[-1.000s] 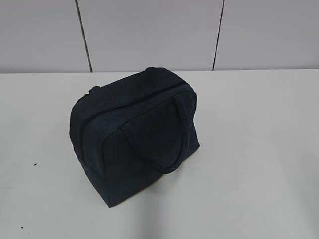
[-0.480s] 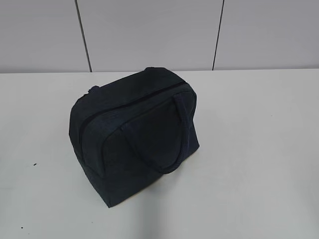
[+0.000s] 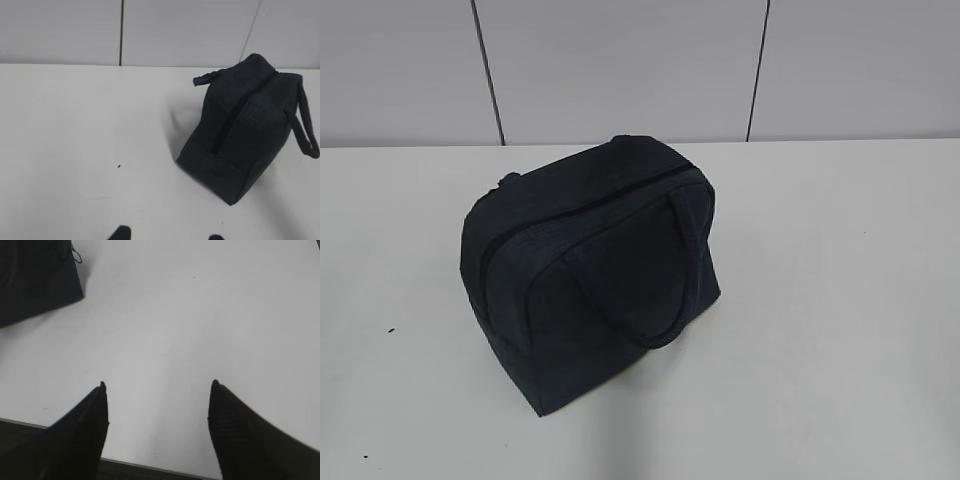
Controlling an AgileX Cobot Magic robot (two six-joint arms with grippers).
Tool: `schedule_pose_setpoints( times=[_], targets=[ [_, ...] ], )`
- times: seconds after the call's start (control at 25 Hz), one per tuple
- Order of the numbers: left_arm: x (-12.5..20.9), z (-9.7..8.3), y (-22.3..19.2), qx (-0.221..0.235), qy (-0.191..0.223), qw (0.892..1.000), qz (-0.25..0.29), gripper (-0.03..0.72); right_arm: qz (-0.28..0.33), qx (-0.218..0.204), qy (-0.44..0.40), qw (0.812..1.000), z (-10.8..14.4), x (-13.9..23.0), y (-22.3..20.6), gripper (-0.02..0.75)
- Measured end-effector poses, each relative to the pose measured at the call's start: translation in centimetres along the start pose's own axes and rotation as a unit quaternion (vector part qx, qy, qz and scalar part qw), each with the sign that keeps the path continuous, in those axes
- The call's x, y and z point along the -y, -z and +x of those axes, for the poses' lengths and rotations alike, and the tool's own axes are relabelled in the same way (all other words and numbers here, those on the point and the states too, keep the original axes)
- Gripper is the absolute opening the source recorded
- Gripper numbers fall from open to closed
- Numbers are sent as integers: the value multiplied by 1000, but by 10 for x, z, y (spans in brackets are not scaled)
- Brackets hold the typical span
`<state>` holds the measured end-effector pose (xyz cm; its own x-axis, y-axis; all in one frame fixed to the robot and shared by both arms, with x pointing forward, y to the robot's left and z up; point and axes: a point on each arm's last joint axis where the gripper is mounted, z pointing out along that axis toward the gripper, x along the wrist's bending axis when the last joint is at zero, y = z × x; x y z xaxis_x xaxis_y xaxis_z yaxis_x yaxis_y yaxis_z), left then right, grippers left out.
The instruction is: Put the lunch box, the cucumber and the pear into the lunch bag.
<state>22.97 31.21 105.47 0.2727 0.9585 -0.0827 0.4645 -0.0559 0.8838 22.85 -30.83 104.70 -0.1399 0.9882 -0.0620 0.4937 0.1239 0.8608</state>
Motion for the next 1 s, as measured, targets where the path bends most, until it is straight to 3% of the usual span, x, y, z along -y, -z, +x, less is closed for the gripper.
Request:
schedule_pose_setpoints(
  times=[0.2,0.32,0.68,1.0],
  targets=[
    [1,-4,2,-125,66,990,-12,282,1,0,0,1000,0,0,0,491],
    [2,-5,2,-169,89,981,-16,280,1,0,0,1000,0,0,0,491],
    [2,-5,2,-170,89,981,-16,265,1,0,0,1000,0,0,0,491],
    [1,-4,2,-141,74,987,-13,241,1,0,0,1000,0,0,0,491]
  ],
)
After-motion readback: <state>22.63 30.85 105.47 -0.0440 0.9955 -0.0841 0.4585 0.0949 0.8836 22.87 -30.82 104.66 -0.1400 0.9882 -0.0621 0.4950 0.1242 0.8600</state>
